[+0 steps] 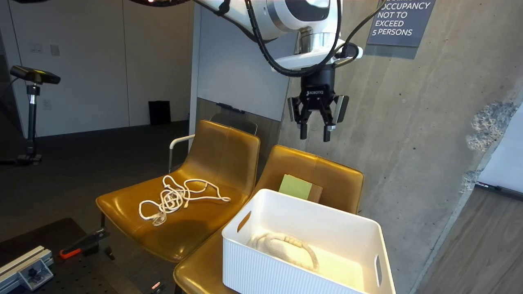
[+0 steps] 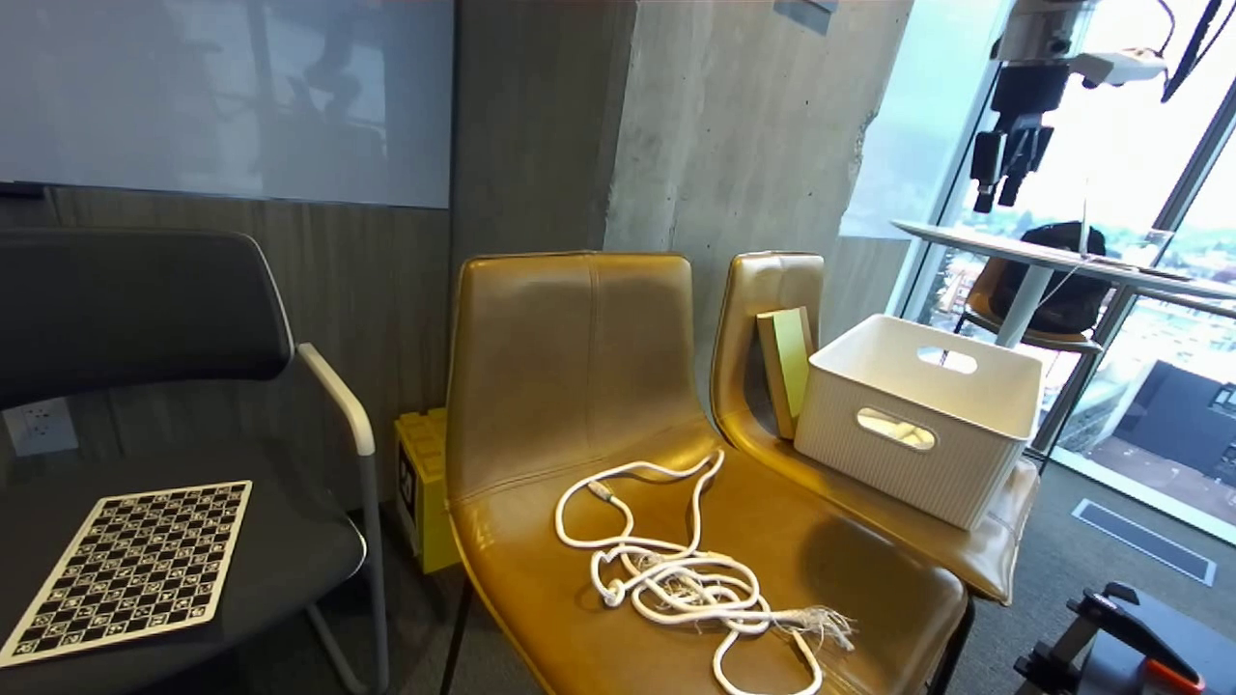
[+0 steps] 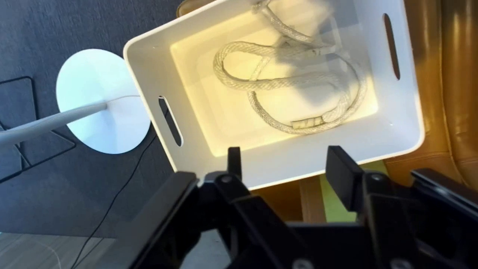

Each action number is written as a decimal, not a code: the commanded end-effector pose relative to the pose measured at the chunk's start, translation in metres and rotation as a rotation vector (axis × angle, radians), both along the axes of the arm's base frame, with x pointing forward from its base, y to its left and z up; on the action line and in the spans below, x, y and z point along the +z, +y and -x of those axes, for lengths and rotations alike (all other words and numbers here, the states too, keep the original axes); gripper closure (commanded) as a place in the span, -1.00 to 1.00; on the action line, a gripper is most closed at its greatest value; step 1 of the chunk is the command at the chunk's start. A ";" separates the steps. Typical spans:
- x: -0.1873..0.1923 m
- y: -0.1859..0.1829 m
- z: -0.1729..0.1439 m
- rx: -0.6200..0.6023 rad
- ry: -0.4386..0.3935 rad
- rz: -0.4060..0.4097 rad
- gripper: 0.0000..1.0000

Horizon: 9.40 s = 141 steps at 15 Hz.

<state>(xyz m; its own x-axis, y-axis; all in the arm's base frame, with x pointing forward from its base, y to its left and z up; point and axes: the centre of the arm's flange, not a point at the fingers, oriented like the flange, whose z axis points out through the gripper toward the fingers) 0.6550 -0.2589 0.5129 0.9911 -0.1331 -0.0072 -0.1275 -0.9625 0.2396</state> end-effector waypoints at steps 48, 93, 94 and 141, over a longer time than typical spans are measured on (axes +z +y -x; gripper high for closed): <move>-0.403 0.548 0.111 0.942 0.123 -0.057 -1.00; -0.412 0.515 0.063 0.771 0.197 -0.032 -1.00; -0.420 0.519 0.071 0.777 0.214 -0.034 -1.00; 0.216 0.503 0.077 0.788 -0.333 0.126 1.00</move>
